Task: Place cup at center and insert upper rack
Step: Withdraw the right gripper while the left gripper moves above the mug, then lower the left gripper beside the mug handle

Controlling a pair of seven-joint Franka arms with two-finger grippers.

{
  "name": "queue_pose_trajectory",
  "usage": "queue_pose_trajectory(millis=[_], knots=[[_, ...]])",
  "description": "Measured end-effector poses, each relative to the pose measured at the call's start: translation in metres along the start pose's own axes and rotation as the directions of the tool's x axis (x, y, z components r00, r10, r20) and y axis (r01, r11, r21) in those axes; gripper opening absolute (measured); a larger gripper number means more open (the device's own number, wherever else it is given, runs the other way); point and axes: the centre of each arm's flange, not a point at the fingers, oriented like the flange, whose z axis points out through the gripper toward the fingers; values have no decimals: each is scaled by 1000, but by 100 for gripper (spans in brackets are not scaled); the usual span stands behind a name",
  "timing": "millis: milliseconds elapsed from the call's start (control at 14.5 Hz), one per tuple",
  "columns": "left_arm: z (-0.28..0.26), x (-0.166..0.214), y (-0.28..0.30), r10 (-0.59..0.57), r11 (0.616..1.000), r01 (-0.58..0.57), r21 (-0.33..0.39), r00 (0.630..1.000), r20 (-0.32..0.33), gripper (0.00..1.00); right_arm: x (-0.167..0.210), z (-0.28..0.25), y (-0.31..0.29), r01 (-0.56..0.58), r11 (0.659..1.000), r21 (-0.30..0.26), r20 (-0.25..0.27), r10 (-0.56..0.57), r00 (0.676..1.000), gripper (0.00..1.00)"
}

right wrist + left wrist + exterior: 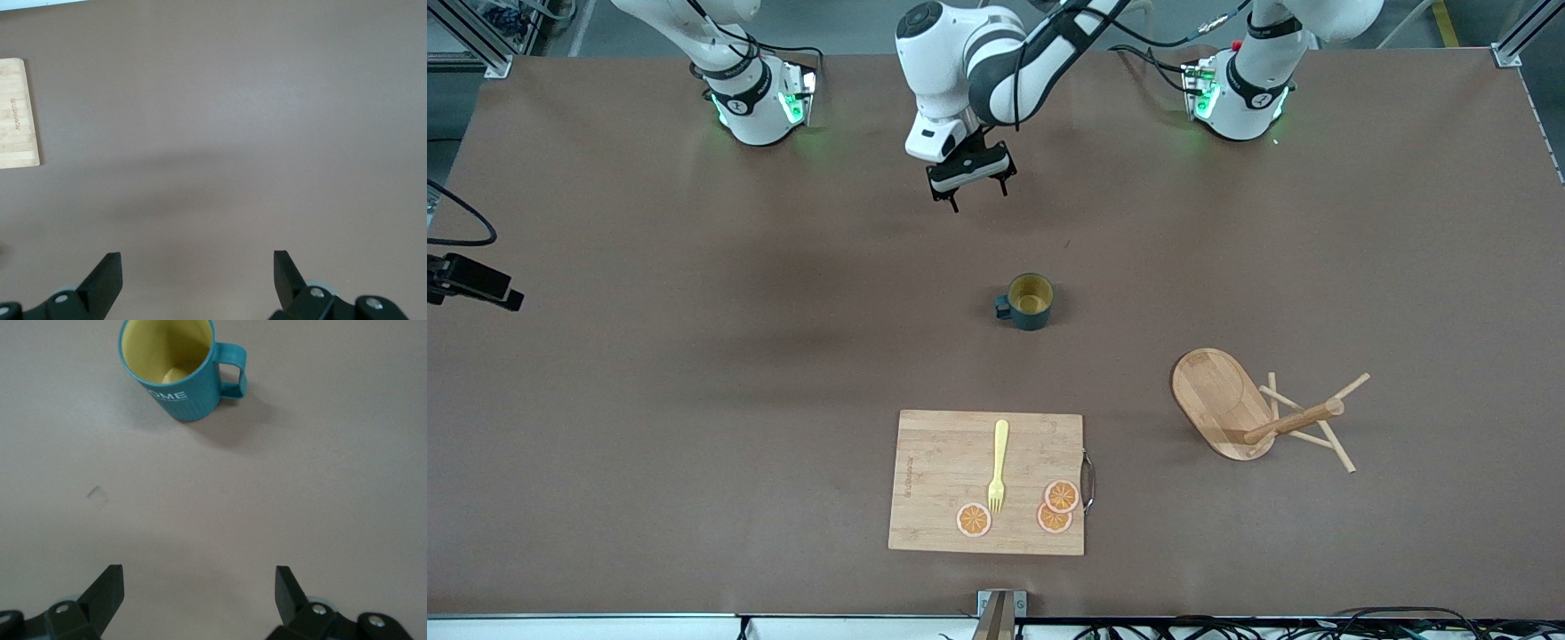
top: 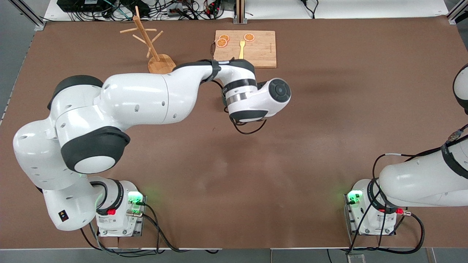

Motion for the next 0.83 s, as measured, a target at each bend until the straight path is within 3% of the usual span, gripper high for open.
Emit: queue_pose_trajectory(millis=[207,483,828], knots=[[35,-9,1,-25,1000,26,8,998,-49,100,-18,8,-1,2,1000,-1,-38,-2,999,100],[71,-25,2,-38,999,41,29,994,-100,100,-52,3,-3,8,1000,-5,-38,-8,999,100],[92,-32,4,-98,995,95,-24,964,-248,100,-61,3,-3,9,1000,-5,-46,-9,999,100]])
